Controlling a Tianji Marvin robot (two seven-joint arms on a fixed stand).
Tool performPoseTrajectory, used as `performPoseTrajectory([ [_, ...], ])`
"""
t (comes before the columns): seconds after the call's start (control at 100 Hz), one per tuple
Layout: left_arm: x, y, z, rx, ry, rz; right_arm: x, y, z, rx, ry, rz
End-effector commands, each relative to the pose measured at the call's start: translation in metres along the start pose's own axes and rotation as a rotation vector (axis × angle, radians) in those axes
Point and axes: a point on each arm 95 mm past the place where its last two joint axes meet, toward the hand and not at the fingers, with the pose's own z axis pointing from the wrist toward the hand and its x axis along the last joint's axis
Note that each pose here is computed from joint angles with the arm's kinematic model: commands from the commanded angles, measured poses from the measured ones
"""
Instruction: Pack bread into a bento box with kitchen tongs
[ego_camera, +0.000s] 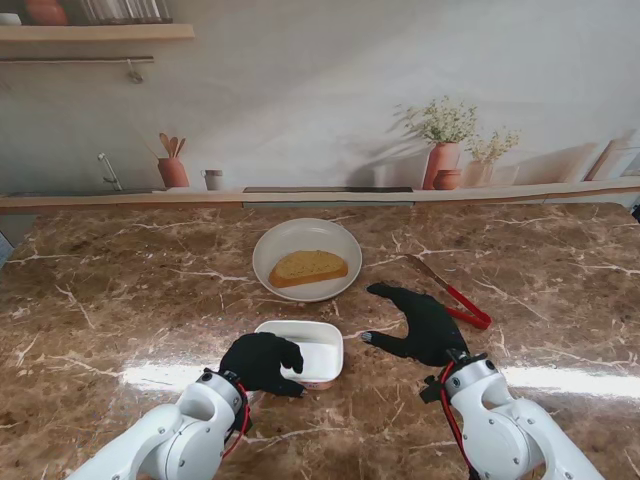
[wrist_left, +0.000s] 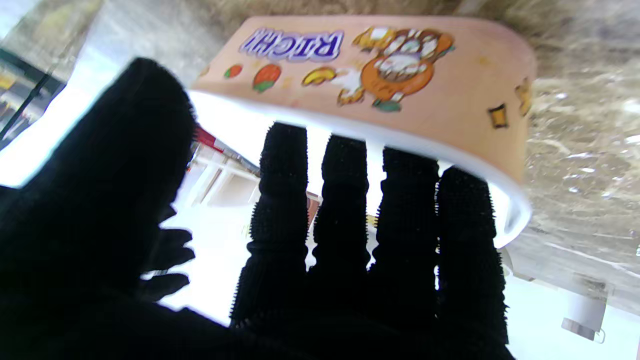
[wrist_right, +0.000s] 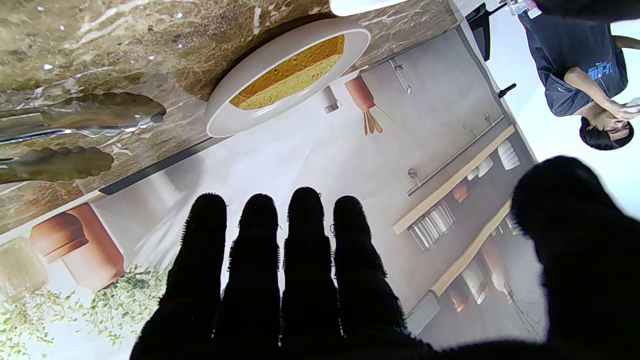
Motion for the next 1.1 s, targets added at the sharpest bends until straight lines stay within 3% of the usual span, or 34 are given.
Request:
performPoseTrajectory([
  [0.0,0.006,-0.002,-0.004,0.042,0.011,-0.033,-0.003,-0.004,-0.003,0.016,-0.018,0.001],
  [0.2,-0.004,-0.026,-0.008,0.267,0.016,-0.135,-0.015,0.01,-0.003,0.006,-0.052,-0.058],
  [0.35,-0.026,-0.05,-0.017,0.357,-0.015,-0.179,-0.035,0.029,-0.004,0.008,-0.114,-0.146],
  [0.55,-0.065,-0.075,-0.03,0.383,-0.054,-0.208,-0.068,0.049,-0.002,0.042,-0.213,-0.262],
  [0.76,-0.099,-0.086,-0.034,0.343,-0.052,-0.236,-0.101,0.052,0.009,0.119,-0.322,-0.325],
  [1.09,-0.112,-0.089,-0.027,0.294,-0.034,-0.236,-0.146,0.032,0.032,0.268,-0.511,-0.369],
])
